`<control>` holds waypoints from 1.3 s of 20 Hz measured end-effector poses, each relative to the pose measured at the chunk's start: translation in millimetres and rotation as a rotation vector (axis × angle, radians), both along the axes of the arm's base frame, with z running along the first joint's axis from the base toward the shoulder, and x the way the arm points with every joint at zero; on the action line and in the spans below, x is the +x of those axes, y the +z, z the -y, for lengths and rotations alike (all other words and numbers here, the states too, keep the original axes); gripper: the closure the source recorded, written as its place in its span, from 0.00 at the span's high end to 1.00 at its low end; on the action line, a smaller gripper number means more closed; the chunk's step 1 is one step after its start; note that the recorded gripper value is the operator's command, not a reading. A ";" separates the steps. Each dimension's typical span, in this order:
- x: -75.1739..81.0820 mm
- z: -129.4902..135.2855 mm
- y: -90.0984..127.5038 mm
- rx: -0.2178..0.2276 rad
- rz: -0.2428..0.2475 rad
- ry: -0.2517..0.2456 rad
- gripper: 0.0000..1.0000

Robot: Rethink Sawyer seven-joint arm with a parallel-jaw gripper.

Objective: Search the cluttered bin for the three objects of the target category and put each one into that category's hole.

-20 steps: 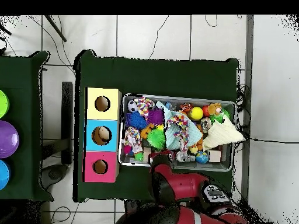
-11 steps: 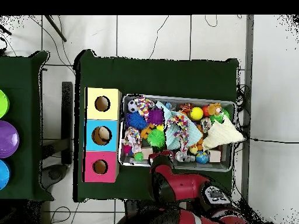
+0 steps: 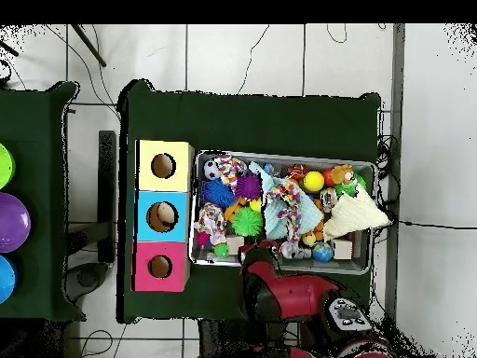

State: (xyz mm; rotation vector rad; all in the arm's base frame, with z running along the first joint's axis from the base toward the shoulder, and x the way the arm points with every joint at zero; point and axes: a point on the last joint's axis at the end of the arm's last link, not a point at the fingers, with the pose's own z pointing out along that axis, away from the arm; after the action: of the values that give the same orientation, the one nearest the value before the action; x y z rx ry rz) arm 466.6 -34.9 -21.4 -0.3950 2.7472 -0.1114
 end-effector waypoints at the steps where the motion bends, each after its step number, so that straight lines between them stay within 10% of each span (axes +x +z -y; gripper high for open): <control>1: 1.3 -0.3 0.9 0.002 -0.008 -0.001 0.00; 18: 73.2 17.2 -35.8 0.064 -0.115 -0.012 0.00; 26: 103.7 23.3 -31.7 0.098 -0.345 -0.034 0.00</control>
State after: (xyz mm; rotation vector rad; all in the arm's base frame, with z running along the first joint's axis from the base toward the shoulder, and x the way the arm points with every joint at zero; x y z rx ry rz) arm 570.3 -58.2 -53.1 -0.3708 3.0839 0.0923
